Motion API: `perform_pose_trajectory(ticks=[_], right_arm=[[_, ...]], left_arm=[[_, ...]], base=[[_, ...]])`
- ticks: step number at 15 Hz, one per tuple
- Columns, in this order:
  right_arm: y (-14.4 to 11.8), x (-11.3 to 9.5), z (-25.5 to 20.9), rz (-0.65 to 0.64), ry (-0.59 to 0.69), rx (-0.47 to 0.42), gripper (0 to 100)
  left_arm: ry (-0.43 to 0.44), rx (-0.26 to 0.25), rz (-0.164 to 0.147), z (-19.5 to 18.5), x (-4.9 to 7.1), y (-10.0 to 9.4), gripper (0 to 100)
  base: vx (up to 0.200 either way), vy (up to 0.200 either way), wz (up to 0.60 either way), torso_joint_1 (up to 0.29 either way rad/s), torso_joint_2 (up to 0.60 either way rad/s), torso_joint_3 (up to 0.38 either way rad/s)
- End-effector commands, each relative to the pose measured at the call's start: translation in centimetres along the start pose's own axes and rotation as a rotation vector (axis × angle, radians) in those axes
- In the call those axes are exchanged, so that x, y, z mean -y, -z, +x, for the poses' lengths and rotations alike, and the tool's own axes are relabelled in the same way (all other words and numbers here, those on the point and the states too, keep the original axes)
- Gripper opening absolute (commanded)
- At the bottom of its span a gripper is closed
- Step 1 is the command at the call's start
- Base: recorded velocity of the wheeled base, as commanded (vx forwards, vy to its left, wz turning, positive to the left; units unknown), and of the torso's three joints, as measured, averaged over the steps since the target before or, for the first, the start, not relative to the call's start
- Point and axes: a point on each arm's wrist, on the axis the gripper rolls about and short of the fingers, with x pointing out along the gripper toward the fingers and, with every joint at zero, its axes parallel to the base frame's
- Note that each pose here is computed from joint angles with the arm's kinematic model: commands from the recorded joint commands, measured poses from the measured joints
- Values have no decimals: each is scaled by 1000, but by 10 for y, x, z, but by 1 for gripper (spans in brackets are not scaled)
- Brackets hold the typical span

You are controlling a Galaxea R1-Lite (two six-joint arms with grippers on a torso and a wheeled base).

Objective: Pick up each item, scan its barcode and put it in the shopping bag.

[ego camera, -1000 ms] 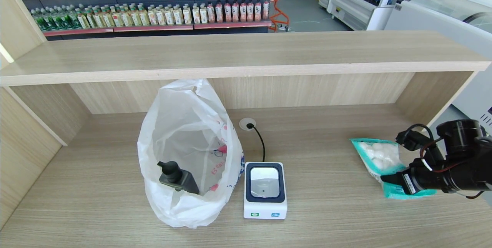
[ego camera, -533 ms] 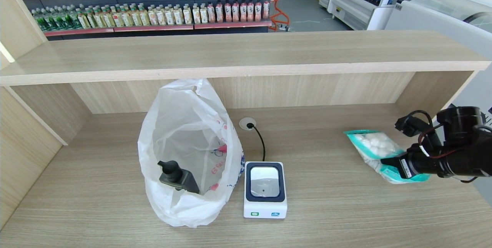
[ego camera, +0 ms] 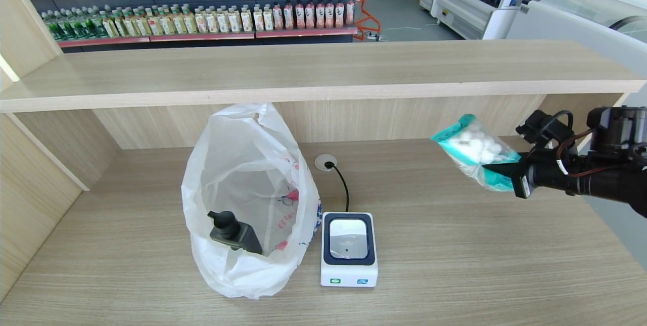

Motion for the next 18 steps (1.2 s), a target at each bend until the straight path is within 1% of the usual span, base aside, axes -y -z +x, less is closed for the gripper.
perform_pose_trajectory(ticks=[1, 4, 6, 8, 9, 10, 11, 13, 15, 16, 17, 18], right_arm=[[-3, -2, -3, -43, -20, 37, 0], [-9, 0, -6, -177, -89, 158, 0], [-15, -2, -13, -235, -152, 242, 0], [-26, -14, -19, -253, -195, 289, 0], [-35, -18, -20, -286, -214, 337, 0], [-45, -20, -21, -337, -219, 404, 0], [-59, -25, -20, -405, -213, 490, 0], [-94, -47, -24, -505, -238, 651, 0], [-116, -66, -31, -561, -262, 757, 0], [-130, -74, -36, -634, -237, 842, 0], [-139, -68, -35, -757, -147, 892, 0], [-143, -62, -33, -834, -88, 902, 0]], left_arm=[[-1, 1, 0, 0, 0, 0, 100], [-1, 1, 0, 0, 0, 0, 100], [-1, -2, 0, 0, 0, 0, 100], [-1, -2, 0, 0, 0, 0, 100], [-1, -2, 0, 0, 0, 0, 100], [-1, -2, 0, 0, 0, 0, 100], [-1, 0, 0, 0, 0, 0, 100], [-1, 1, 0, 0, 0, 0, 100], [-1, -2, 0, 0, 0, 0, 100], [-1, -2, 0, 0, 0, 0, 100], [-1, -2, 0, 0, 0, 0, 100], [-1, 0, 0, 0, 0, 0, 100]], base=[[0, 0, 0, 0, 0, 0], [0, 0, 0, 0, 0, 0], [0, 0, 0, 0, 0, 0], [0, 0, 0, 0, 0, 0], [0, 0, 0, 0, 0, 0], [0, 0, 0, 0, 0, 0], [0, 0, 0, 0, 0, 0], [0, 0, 0, 0, 0, 0], [0, 0, 0, 0, 0, 0], [0, 0, 0, 0, 0, 0], [0, 0, 0, 0, 0, 0], [0, 0, 0, 0, 0, 0]])
